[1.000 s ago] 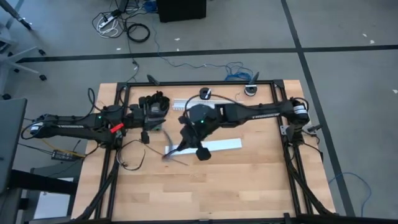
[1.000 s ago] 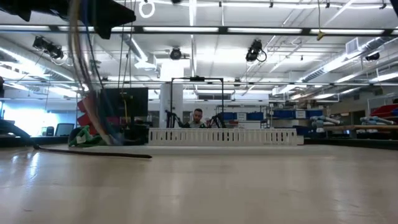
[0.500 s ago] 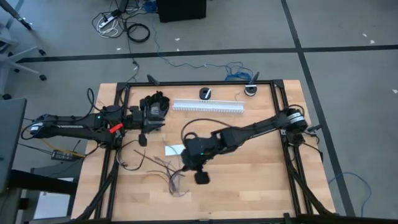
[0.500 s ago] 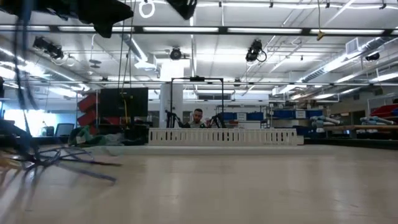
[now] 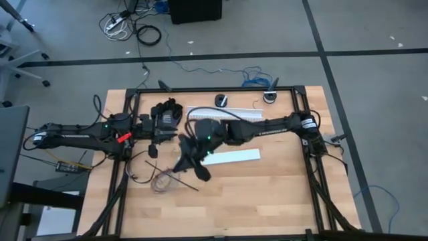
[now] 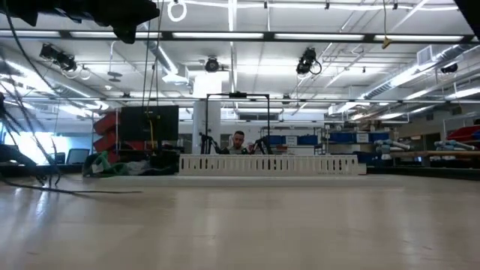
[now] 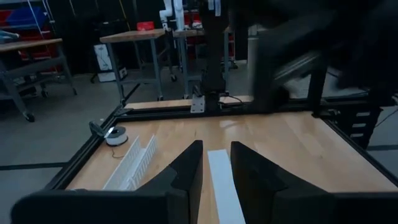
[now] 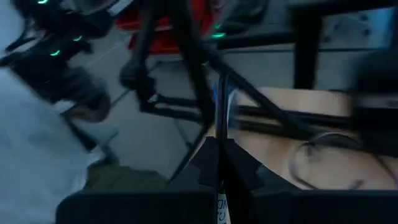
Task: Ziptie cables
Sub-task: Wrap the black zip tie around the cables
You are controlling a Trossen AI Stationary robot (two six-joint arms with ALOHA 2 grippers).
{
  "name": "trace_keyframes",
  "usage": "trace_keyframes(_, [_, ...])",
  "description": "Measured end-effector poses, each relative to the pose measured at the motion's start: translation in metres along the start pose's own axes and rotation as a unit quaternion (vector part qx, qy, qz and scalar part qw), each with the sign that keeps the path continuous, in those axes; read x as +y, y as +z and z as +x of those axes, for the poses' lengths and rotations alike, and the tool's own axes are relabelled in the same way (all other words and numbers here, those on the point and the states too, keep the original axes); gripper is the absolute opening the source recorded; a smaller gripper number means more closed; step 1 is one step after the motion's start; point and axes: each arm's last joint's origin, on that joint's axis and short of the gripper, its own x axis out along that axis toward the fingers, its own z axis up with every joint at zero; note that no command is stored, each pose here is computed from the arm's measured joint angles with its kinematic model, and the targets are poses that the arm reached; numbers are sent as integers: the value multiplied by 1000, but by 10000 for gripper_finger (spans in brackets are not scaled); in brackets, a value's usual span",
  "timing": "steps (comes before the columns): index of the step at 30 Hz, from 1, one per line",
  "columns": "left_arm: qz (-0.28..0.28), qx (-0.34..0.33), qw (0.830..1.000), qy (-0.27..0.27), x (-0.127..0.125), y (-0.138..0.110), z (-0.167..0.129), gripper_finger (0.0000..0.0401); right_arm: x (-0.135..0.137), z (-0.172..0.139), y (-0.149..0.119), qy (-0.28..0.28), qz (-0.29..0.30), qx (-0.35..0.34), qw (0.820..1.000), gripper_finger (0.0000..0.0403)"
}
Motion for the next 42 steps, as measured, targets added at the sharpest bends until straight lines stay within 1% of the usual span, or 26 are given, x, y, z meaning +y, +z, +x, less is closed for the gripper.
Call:
trace_keyframes(1, [0, 2, 1000, 0, 0, 0, 0, 78, 7, 2, -4, 5, 0, 24, 1000, 0])
trace_keyframes(3, [2, 2, 1000, 0, 0, 0, 0, 78, 18, 6, -19, -6, 14, 84, 996, 0])
trace_keyframes(6, [11, 5, 1000, 0, 0, -1, 0, 78, 30, 9, -43, -46, 52, 182, 981, 0])
trace_keyframes(8, [18, 5, 1000, 0, 0, -1, 0, 78, 35, 8, -59, -82, 83, 239, 964, 0])
trace_keyframes(11, [29, 3, 1000, -1, 0, -1, 0, 78, 39, 5, -88, -135, 132, 324, 927, 0])
trace_keyframes(16, [29, 5, 999, -18, -1, -1, 0, 78, 36, -3, -126, -192, 190, 394, 879, 0])
trace_keyframes(19, [28, 12, 999, -24, -2, -3, 0, 78, 40, -17, -144, -220, 218, 411, 857, 0])
trace_keyframes(21, [28, 16, 999, -24, -2, -3, 0, 78, 48, -33, -149, -239, 239, 405, 849, 0])
trace_keyframes(25, [28, 13, 999, -24, -2, -3, 0, 78, 64, -67, -164, -247, 287, 366, 850, 0])
trace_keyframes(28, [29, 8, 999, -24, -1, -2, 0, 78, 73, -85, -180, -226, 326, 320, 860, 0])
trace_keyframes(29, [29, 6, 999, -23, -1, -1, 0, 78, 75, -91, -187, -220, 340, 312, 859, 0])
trace_keyframes(30, [29, 4, 999, -23, -1, -1, 0, 78, 77, -96, -194, -216, 353, 308, 857, 0])
trace_keyframes(34, [29, -2, 999, -23, -1, 0, 0, 78, 83, -114, -227, -217, 388, 321, 836, 0])
trace_keyframes(36, [29, -2, 999, -23, -1, 0, 0, 78, 83, -120, -238, -216, 395, 317, 835, 0])
trace_keyframes(39, [28, -2, 999, -23, -1, 0, 0, 78, 83, -121, -246, -207, 390, 299, 846, 0])
trace_keyframes(40, [28, -2, 999, -22, -1, 0, 0, 78, 83, -120, -246, -197, 386, 288, 854, 0])
trace_keyframes(42, [28, -3, 999, -22, -1, 0, 0, 78, 83, -115, -239, -166, 371, 258, 877, 0])
